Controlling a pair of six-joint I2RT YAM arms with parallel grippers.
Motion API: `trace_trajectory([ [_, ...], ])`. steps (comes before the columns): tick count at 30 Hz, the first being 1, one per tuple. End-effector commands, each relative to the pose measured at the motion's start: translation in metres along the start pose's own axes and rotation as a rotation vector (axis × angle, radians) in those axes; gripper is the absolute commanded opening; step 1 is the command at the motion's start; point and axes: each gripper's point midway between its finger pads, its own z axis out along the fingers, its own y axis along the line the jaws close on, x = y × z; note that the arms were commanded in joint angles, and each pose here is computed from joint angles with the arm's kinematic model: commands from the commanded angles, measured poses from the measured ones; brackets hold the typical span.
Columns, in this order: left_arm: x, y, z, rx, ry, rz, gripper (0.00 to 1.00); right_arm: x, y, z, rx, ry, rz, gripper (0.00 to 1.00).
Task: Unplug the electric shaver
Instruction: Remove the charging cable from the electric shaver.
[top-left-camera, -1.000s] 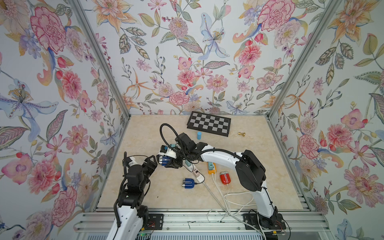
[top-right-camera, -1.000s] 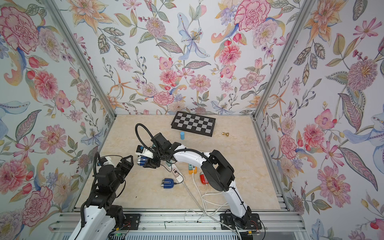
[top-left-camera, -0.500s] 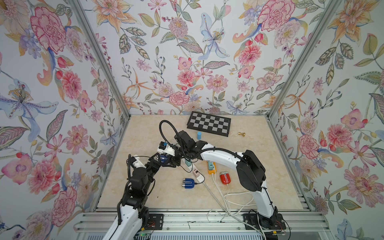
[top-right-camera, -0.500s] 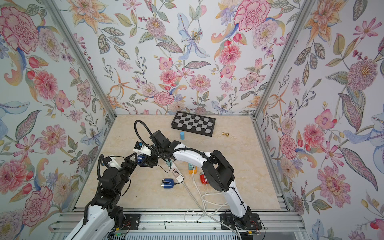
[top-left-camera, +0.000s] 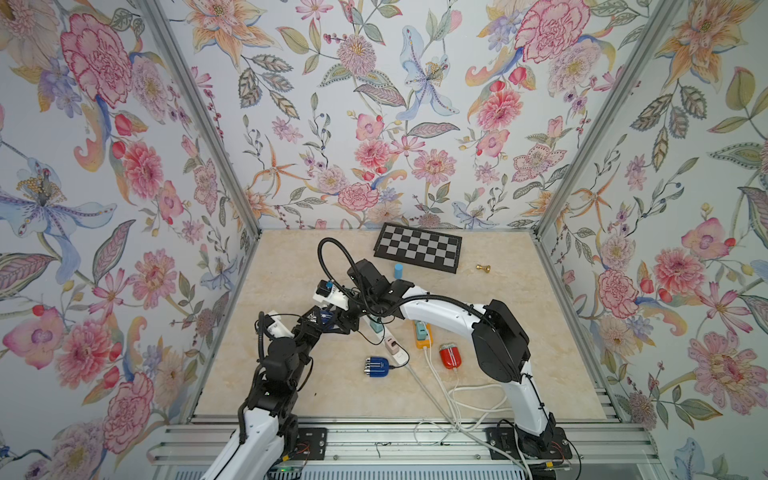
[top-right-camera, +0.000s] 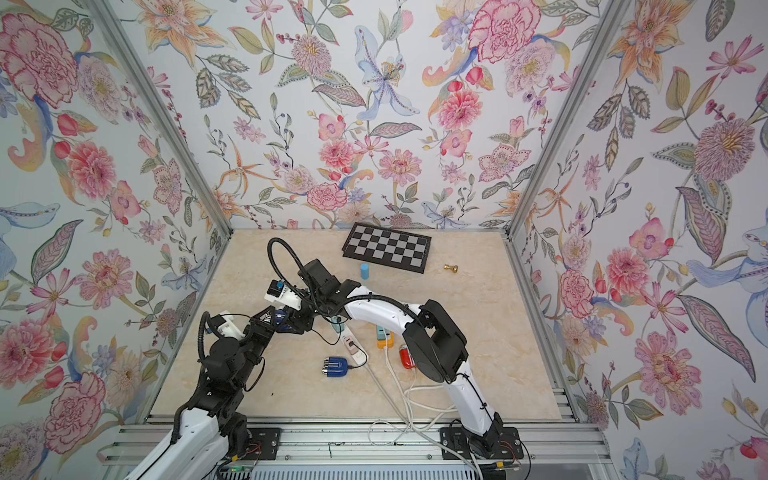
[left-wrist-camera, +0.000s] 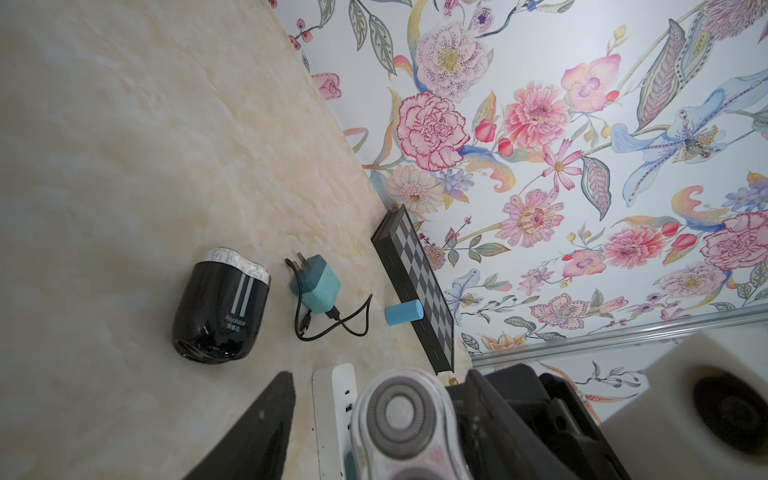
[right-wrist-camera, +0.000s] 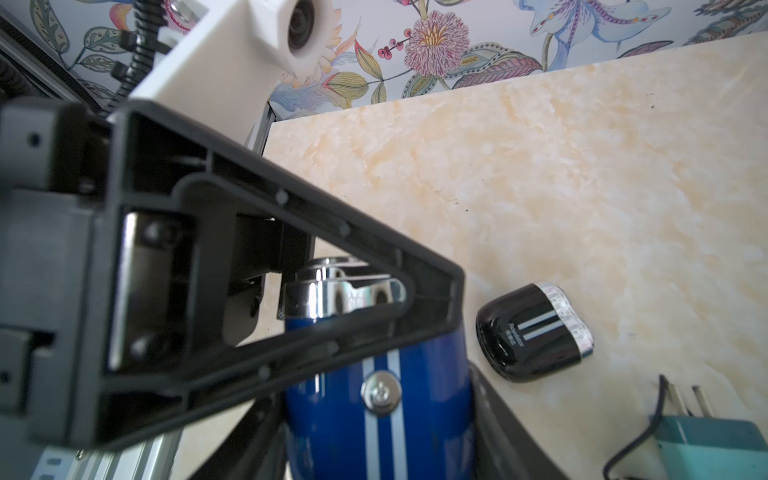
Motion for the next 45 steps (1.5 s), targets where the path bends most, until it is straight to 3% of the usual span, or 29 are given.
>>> trace_trajectory([
  [1, -0.003, 0.000, 0.000, 0.009, -0.030, -0.010, 0.57, -0.018, 0.013, 0.004, -0.051, -0.043, -0.016, 0.53],
  [7, -0.002, 0.000, -0.001, 0.018, -0.026, -0.013, 0.42, -0.018, 0.019, 0.008, -0.068, -0.040, -0.012, 0.53],
  [12, 0.000, -0.001, -0.002, 0.033, -0.018, -0.019, 0.49, -0.020, 0.020, 0.010, -0.072, -0.044, -0.008, 0.53],
  [24, 0.002, -0.001, -0.005, 0.049, -0.015, -0.022, 0.47, -0.024, 0.029, 0.012, -0.099, -0.051, -0.023, 0.52],
  [31, 0.004, -0.002, -0.004, 0.055, -0.004, -0.019, 0.28, -0.026, 0.029, 0.010, -0.098, -0.054, -0.023, 0.55],
  [37, 0.000, -0.006, -0.005, 0.055, -0.016, -0.003, 0.21, -0.019, 0.018, 0.003, -0.063, -0.043, 0.005, 0.67],
  [45, -0.001, -0.015, -0.001, 0.059, 0.000, 0.026, 0.14, 0.005, 0.006, -0.034, 0.036, -0.003, -0.059, 0.79],
])
